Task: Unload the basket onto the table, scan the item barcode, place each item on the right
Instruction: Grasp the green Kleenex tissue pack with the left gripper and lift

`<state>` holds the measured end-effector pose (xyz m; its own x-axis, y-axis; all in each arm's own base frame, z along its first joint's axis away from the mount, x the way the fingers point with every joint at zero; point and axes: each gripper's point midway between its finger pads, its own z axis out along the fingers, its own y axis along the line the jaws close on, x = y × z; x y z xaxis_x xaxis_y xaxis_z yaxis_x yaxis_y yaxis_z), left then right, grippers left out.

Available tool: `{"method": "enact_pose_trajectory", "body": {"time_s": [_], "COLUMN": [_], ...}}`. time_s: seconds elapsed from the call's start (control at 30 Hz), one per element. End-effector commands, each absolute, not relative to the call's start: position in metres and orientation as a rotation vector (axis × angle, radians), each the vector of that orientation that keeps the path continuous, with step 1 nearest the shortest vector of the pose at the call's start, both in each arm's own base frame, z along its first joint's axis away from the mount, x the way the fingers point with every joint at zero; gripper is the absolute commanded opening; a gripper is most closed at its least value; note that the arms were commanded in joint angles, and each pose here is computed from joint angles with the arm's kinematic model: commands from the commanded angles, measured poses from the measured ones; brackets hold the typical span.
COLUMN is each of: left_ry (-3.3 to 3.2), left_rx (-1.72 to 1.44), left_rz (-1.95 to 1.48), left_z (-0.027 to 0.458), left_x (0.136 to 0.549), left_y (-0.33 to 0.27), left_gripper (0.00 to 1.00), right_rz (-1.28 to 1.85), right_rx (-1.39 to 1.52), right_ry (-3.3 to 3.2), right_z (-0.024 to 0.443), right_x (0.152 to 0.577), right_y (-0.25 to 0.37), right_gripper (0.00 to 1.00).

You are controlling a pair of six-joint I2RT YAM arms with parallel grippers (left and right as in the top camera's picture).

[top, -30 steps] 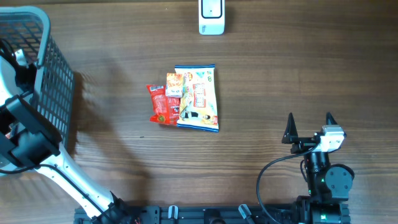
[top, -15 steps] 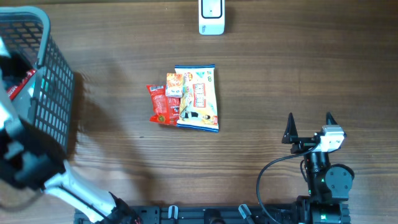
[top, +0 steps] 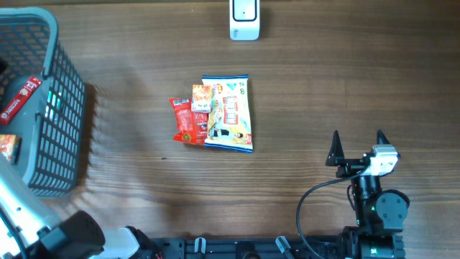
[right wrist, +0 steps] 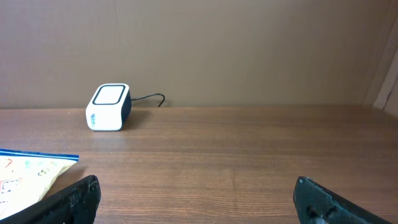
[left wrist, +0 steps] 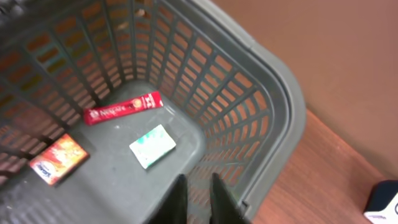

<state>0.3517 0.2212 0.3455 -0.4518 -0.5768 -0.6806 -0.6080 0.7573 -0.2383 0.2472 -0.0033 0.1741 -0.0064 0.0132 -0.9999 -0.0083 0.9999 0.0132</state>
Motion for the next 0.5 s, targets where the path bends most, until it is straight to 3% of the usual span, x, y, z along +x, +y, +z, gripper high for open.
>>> {"method": "enact_pose_trajectory", "body": {"time_s": [0.0, 0.03, 0.47], "left_ry": [2.28, 2.306, 2.565], "left_rx": [-0.953, -0.969, -1.052], "left_rz": [-0.003, -0.003, 0.0], "left_z": [0.288, 0.275, 0.127], "left_x": [0.369, 0.372, 0.402], "left_y": [0.229, 0.233, 0.272], "left_gripper": [0.91, 1.0, 1.0], "right_rz": [0.012, 0.012, 0.012], "right_rx": [-0.008, -0.008, -0.008], "right_ry": [1.572, 1.572, 1.572], "right_z": [0.175, 0.175, 0.175], "right_x": [0.247, 0.247, 0.247], "right_y": [-0.003, -0.003, -0.003], "right_gripper": [1.0, 1.0, 1.0]}}
